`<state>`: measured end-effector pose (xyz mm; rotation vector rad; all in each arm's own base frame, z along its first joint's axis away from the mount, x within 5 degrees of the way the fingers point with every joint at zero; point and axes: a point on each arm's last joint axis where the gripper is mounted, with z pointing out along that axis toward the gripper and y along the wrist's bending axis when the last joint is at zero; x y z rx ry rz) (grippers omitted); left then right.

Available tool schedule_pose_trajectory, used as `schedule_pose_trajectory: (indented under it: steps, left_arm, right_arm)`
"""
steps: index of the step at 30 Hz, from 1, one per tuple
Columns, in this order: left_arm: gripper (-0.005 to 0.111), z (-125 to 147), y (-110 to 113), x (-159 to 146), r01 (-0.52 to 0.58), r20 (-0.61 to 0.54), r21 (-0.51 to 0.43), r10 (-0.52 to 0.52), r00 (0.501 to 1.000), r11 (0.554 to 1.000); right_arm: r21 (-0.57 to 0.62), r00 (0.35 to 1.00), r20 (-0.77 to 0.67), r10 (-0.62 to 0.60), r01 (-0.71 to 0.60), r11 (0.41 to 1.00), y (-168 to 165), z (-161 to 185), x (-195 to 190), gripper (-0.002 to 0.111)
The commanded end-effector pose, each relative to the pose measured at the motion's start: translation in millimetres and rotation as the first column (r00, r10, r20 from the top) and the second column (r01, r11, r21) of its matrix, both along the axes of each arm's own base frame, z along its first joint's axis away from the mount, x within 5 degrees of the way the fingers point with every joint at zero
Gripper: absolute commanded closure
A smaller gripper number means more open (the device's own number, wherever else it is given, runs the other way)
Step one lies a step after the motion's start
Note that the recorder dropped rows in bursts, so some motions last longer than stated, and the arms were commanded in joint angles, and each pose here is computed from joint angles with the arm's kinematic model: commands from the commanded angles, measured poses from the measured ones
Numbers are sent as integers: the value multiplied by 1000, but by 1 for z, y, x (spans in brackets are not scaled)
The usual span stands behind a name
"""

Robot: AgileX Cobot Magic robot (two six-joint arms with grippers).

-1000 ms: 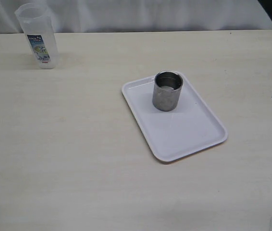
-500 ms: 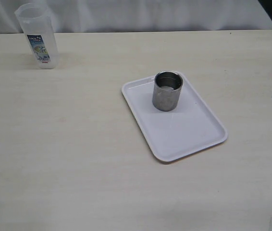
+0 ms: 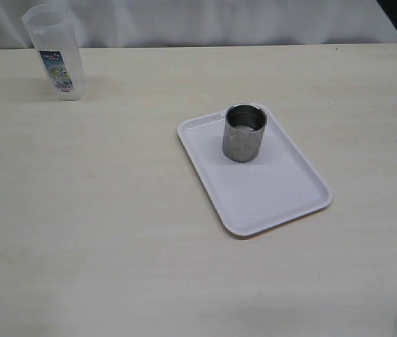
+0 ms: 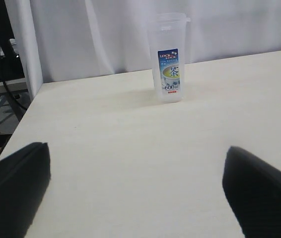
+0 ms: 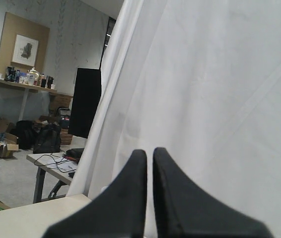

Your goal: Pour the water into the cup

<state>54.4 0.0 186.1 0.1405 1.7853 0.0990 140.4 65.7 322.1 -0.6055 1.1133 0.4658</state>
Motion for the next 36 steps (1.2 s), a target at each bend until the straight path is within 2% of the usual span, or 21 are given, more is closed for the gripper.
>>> schedule_pose_trajectory:
  steps: [1,22,24,31,36]
  left_arm:
    - [19,0,0,0,-4,4,-2,4,1000,1000]
    - [22,-1,0,0,-3,1,2,3,1000,1000]
    - [30,-1,0,0,-3,-3,2,3,1000,1000]
    - [76,-1,0,0,-3,-3,2,3,1000,1000]
    - [103,-1,0,0,-3,-3,2,3,1000,1000]
  right_arm:
    - [5,1000,-6,-7,7,1000,-1,-1,0,104]
    - [5,1000,-6,-7,7,1000,-1,-1,0,104]
    - [5,1000,-6,-7,7,1000,-1,-1,0,104]
    - [5,1000,-6,-7,7,1000,-1,-1,0,104]
    - [5,1000,-6,-7,7,1000,-1,-1,0,104]
